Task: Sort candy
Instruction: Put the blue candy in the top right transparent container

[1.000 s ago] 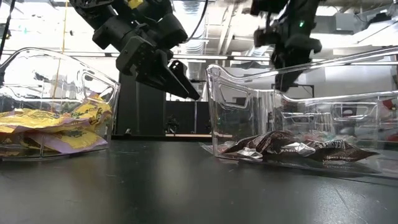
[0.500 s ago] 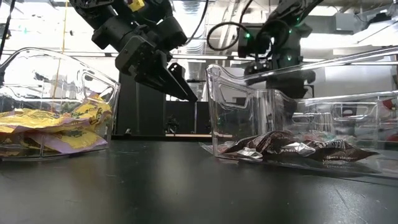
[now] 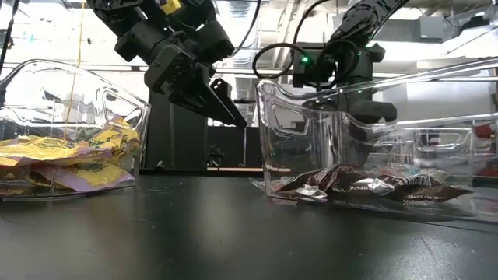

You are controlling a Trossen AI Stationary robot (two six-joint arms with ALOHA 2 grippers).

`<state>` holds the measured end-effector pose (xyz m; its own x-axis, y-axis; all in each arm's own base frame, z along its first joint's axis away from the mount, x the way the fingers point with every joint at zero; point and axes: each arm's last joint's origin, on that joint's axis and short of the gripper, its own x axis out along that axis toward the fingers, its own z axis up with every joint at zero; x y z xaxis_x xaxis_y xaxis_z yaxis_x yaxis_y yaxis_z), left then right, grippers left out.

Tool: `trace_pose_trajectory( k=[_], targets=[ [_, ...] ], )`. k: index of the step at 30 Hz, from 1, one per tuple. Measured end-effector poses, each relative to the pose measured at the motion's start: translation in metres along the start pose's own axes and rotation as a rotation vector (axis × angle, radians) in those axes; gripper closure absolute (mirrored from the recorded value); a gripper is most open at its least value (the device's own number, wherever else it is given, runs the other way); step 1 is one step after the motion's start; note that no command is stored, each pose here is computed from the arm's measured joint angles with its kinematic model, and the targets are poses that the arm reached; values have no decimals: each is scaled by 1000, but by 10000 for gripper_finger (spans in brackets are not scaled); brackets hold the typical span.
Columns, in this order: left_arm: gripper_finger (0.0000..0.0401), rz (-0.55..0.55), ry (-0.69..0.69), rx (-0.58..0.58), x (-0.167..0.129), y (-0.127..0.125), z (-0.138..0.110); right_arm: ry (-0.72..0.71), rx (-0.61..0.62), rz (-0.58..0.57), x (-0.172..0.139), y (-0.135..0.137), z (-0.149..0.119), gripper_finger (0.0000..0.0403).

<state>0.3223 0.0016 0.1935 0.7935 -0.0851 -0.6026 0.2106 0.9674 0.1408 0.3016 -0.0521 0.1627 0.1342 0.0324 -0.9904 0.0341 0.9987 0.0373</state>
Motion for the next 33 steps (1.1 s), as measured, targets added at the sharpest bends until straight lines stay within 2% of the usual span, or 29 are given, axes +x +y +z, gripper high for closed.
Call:
trace_pose_trajectory(
  k=[8, 10, 16, 24, 28, 33],
  targets=[
    [104, 0, 0, 0, 0, 0, 0, -7, -25, -2, -2, 0, 0, 361],
    [104, 0, 0, 0, 0, 0, 0, -7, -28, -2, -2, -1, 0, 390],
    [104, -1, 1, 0, 0, 0, 0, -69, -11, -21, -24, -5, -5, 393],
    [104, 0, 0, 0, 0, 0, 0, -303, 59, -126, -98, -12, -31, 400],
    [104, 0, 0, -1, 0, 0, 0, -399, 228, -245, -135, -18, -58, 401],
    [104, 1, 0, -1, 0, 0, 0, -405, 507, -468, -163, -23, -98, 401]
  ],
)
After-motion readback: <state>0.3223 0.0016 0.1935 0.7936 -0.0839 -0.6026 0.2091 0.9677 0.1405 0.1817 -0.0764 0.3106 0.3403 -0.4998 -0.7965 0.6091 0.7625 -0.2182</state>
